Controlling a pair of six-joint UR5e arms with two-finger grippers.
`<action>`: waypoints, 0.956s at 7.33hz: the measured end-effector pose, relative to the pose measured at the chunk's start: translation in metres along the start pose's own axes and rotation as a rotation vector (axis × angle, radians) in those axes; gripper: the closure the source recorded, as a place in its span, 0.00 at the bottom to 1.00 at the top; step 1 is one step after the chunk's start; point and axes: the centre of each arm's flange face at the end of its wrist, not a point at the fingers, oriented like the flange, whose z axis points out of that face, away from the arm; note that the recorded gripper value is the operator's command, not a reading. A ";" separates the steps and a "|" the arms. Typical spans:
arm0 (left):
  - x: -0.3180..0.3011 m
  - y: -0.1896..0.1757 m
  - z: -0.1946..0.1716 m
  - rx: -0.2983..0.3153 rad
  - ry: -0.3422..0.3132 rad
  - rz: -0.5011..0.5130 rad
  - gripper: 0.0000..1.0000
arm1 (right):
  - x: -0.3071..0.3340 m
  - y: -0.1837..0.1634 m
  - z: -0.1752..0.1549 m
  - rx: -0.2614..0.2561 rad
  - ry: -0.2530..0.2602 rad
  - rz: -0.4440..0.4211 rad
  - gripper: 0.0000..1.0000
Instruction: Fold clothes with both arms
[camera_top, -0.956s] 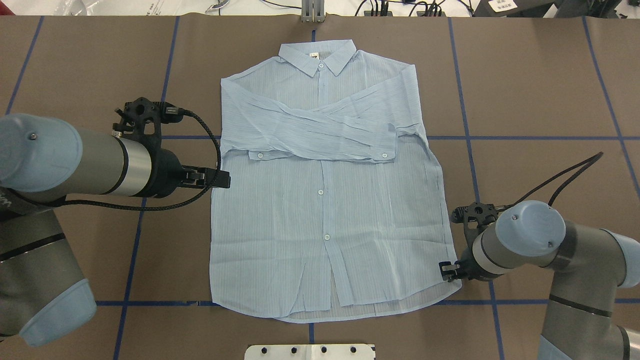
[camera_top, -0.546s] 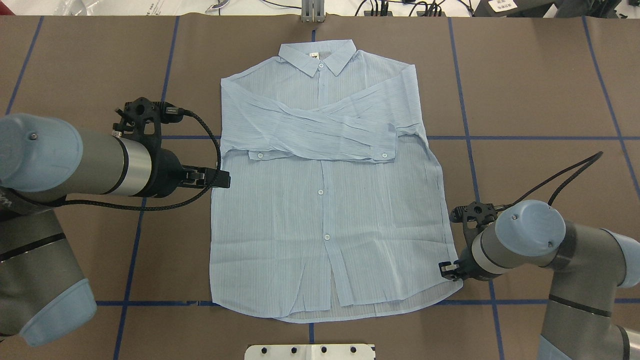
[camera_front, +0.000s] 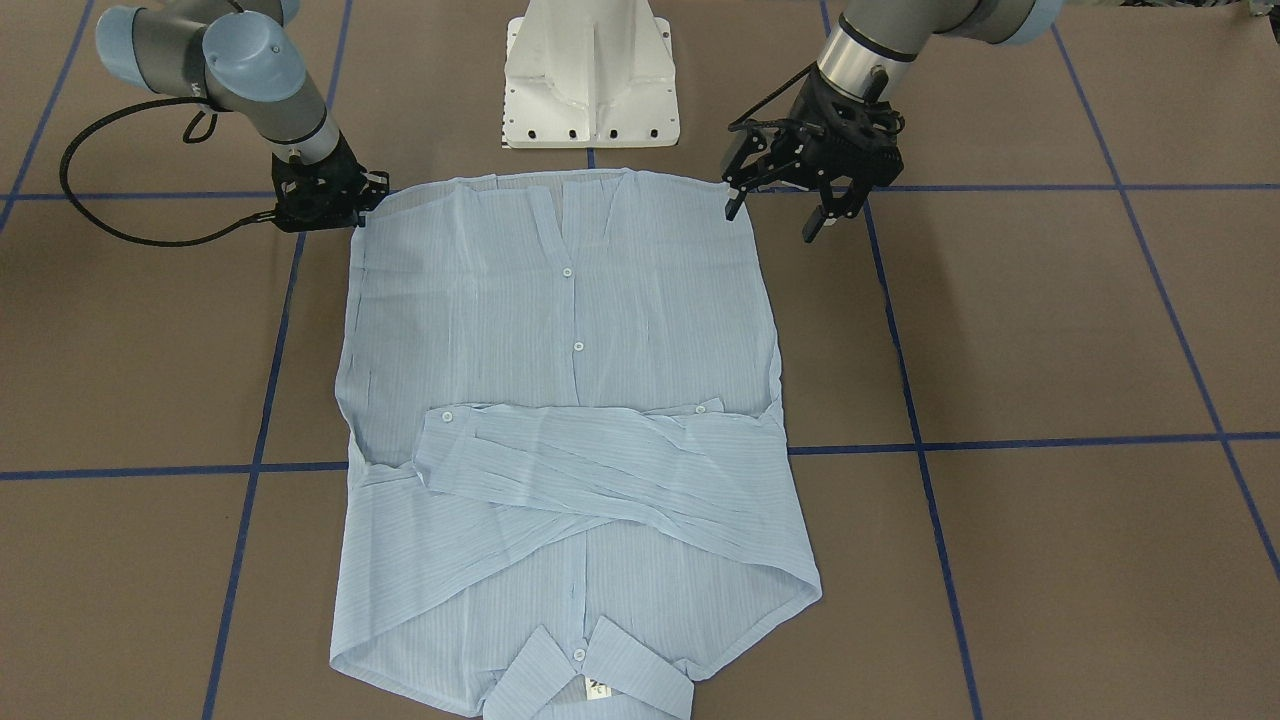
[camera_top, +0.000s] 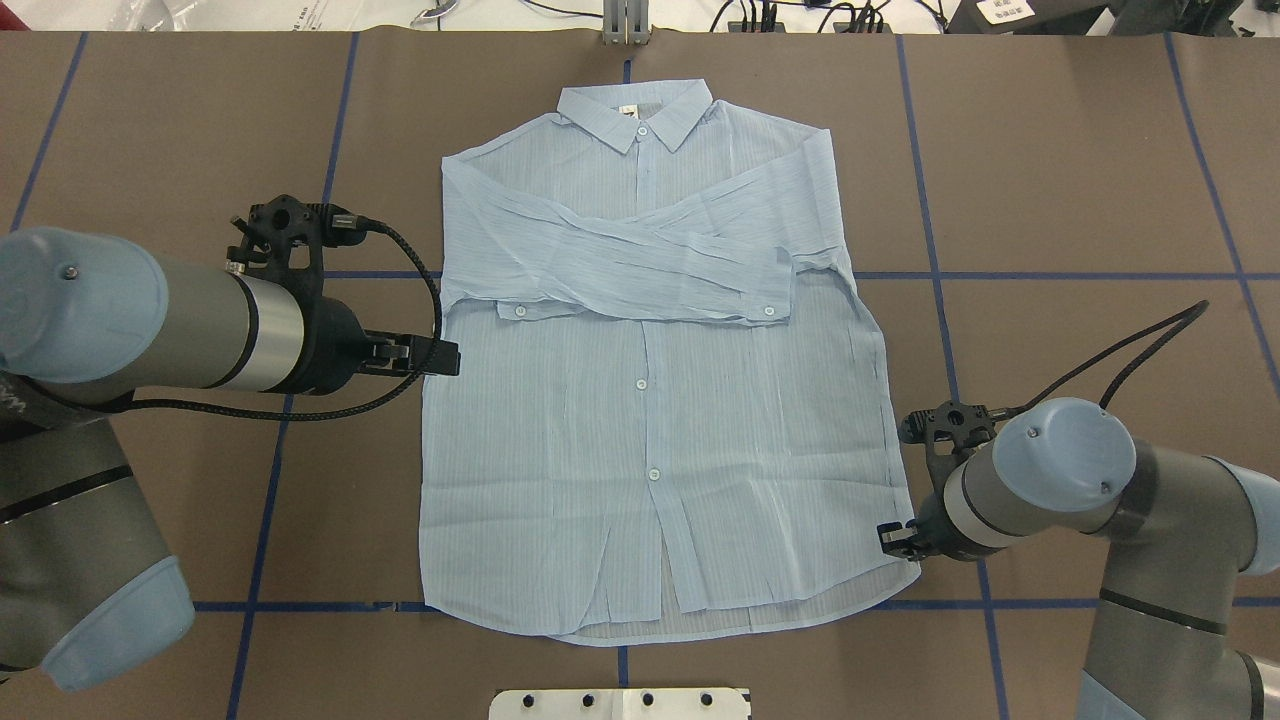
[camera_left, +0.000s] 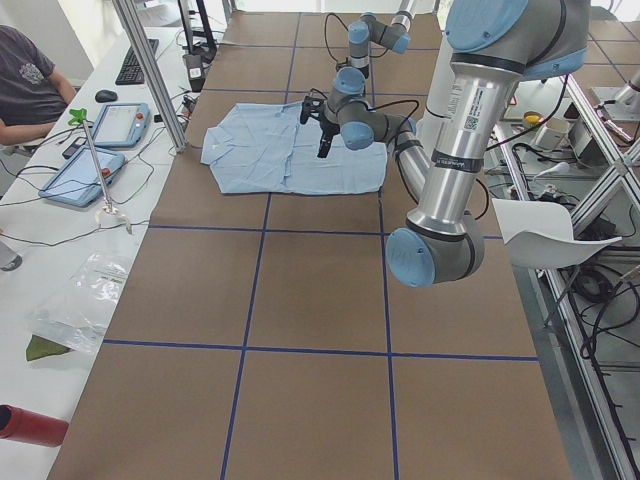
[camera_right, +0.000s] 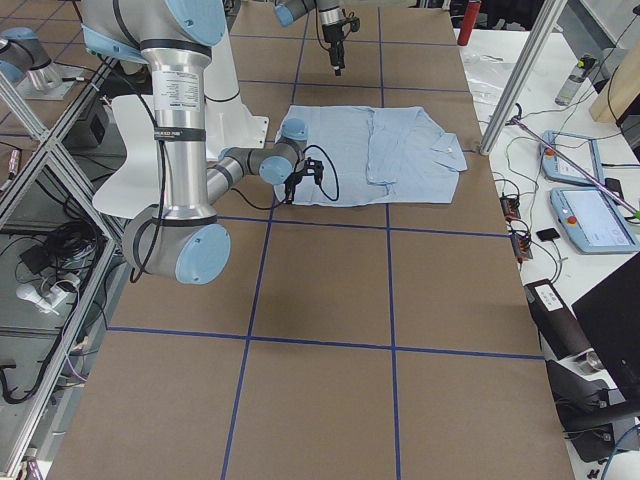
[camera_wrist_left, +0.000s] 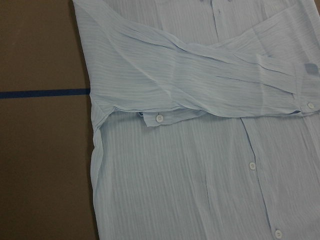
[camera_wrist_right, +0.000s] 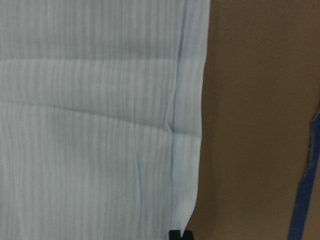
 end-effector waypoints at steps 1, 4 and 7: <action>-0.008 0.003 0.002 -0.006 -0.015 -0.009 0.00 | -0.001 -0.001 -0.006 0.008 -0.010 0.002 1.00; -0.023 0.047 0.017 -0.065 -0.052 -0.162 0.00 | -0.001 -0.005 -0.019 0.029 -0.027 0.016 1.00; 0.005 0.153 0.057 -0.149 -0.108 -0.330 0.09 | 0.002 -0.009 -0.031 0.044 -0.039 0.024 1.00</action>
